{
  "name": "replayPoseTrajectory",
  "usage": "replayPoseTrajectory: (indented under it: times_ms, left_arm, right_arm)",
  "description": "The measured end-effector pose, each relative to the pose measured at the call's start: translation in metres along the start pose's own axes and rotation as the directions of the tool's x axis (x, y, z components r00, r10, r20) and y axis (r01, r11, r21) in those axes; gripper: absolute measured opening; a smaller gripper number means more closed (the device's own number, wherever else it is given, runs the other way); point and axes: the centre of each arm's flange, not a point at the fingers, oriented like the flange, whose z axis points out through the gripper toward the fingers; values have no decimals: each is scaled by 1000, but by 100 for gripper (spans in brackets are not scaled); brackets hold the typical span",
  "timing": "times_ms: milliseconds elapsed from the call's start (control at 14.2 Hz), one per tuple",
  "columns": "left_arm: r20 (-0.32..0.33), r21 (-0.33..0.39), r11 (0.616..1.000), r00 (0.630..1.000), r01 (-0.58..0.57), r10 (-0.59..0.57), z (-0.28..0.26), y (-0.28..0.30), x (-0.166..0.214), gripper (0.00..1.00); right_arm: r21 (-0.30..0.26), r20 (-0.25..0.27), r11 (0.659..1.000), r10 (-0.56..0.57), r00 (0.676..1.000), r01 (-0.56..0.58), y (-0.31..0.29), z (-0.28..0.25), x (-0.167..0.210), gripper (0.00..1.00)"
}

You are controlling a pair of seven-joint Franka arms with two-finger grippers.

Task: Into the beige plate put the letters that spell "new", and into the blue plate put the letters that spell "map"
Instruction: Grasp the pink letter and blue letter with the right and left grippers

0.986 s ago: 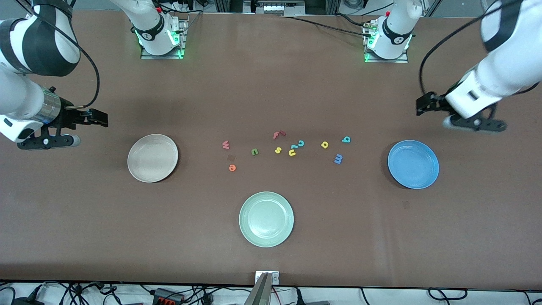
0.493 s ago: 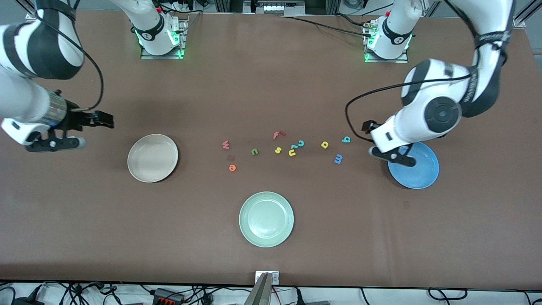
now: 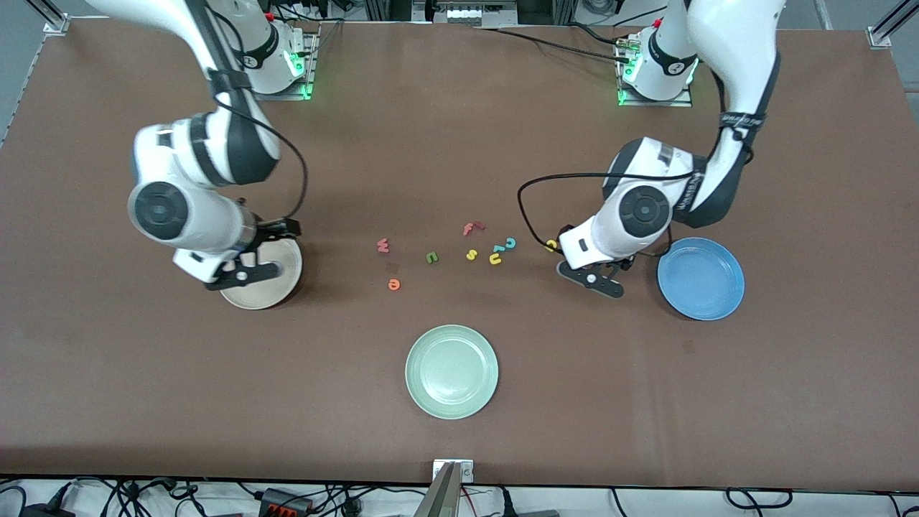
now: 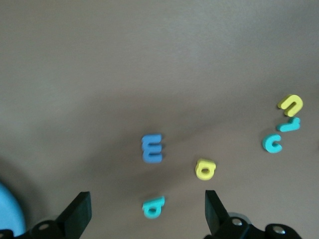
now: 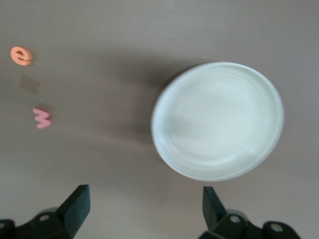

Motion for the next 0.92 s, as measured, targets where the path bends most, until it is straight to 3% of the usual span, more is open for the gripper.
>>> replayPoseTrajectory:
  times_ms: [211,704,915]
  left_arm:
    - [-62,9,1000,998,-26,26,48,11,-5,100]
    - [-92,8,1000,995,-27,27,90,9,-7,96]
    - [-91,18,999,995,-30,31,93,5,-7,67]
  right_arm:
    - [-26,-31,1000,-11,999,10,-50,38,17,100]
    - [-63,-89,995,72,993,-78,-166,113,20,100]
    - [-38,-85,993,111,990,-115,-177,137,23,96]
